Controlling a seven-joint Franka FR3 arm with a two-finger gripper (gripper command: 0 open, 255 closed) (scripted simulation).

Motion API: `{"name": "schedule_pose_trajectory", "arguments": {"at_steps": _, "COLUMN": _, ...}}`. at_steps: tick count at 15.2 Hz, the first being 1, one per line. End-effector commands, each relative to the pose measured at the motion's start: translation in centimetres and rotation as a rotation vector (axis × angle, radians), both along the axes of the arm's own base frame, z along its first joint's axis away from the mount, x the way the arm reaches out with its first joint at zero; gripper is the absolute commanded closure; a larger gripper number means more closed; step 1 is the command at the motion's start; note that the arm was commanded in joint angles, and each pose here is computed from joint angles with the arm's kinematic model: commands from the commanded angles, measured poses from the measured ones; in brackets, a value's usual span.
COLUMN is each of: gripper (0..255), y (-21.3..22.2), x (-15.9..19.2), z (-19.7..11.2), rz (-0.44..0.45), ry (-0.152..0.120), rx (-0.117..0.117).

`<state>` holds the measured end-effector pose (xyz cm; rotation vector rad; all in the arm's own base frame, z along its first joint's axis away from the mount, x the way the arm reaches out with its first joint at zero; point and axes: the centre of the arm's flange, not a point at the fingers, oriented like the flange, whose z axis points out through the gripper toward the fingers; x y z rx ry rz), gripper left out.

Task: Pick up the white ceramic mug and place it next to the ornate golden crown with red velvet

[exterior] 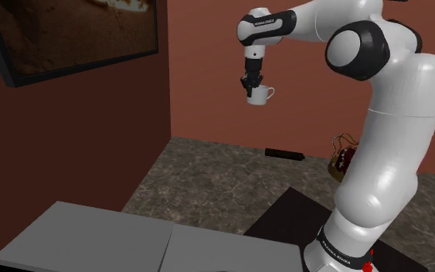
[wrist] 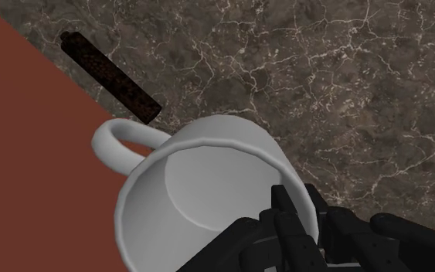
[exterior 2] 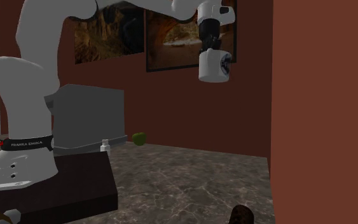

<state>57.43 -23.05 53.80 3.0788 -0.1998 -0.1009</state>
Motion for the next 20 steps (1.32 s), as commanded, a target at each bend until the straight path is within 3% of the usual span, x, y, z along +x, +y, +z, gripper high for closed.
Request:
{"name": "schedule_pose_trajectory", "arguments": {"at_steps": 1, "gripper": 255, "y": -0.8, "x": -2.5, "z": -0.2, "rz": 0.001, "ry": 0.0, "rx": 0.001}}
{"name": "schedule_pose_trajectory", "arguments": {"at_steps": 20, "gripper": 255, "y": -9.5, "x": -26.0, "z": -0.2, "rz": 0.001, "ry": 0.0, "rx": 0.001}}
